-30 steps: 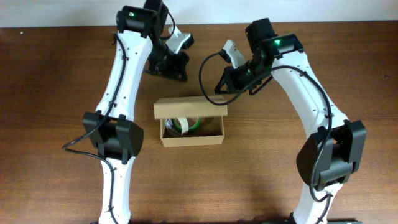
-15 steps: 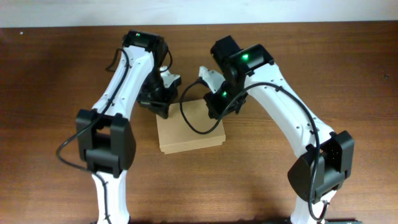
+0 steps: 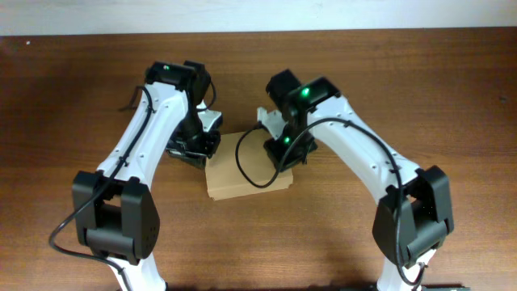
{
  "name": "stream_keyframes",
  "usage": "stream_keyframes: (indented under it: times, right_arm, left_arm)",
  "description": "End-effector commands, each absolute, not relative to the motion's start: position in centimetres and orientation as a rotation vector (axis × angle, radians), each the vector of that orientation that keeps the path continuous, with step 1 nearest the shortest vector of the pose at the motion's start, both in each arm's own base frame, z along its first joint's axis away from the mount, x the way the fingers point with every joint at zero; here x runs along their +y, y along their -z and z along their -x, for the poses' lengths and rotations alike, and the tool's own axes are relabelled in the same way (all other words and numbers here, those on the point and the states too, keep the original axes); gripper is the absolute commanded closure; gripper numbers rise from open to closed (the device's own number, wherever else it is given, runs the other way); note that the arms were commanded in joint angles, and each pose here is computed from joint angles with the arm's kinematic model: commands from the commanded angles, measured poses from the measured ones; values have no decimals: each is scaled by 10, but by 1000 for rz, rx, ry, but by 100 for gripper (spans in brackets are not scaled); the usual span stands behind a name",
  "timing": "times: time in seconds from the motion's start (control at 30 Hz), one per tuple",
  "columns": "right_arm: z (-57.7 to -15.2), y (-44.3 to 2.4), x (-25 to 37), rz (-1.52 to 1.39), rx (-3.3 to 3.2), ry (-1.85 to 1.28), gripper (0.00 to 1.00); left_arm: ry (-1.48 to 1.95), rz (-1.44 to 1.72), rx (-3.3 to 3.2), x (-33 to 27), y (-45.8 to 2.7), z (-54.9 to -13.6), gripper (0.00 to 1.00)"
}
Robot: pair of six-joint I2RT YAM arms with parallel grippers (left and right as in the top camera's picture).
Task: Pack container
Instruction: 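Fold the lid forward down onto the box with both grippers, then release the lid and raise both arms away from the box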
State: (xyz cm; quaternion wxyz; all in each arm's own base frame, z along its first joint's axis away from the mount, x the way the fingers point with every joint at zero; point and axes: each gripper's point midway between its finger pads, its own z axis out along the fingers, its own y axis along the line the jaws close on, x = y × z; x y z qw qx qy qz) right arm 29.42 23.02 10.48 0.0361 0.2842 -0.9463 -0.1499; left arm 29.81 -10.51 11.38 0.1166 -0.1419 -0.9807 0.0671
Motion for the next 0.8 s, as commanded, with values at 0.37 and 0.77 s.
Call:
stream_keyframes:
  times: [0.37, 0.77]
  right_arm:
    - [-306, -101, 233, -882, -3027, 466, 96]
    - [-405, -271, 108, -426, -3621, 134, 96]
  left_arm:
    - [-285, 370, -2882, -112, -80, -284, 98]
    - [-8, -52, -3409, -38, -219, -371, 98]
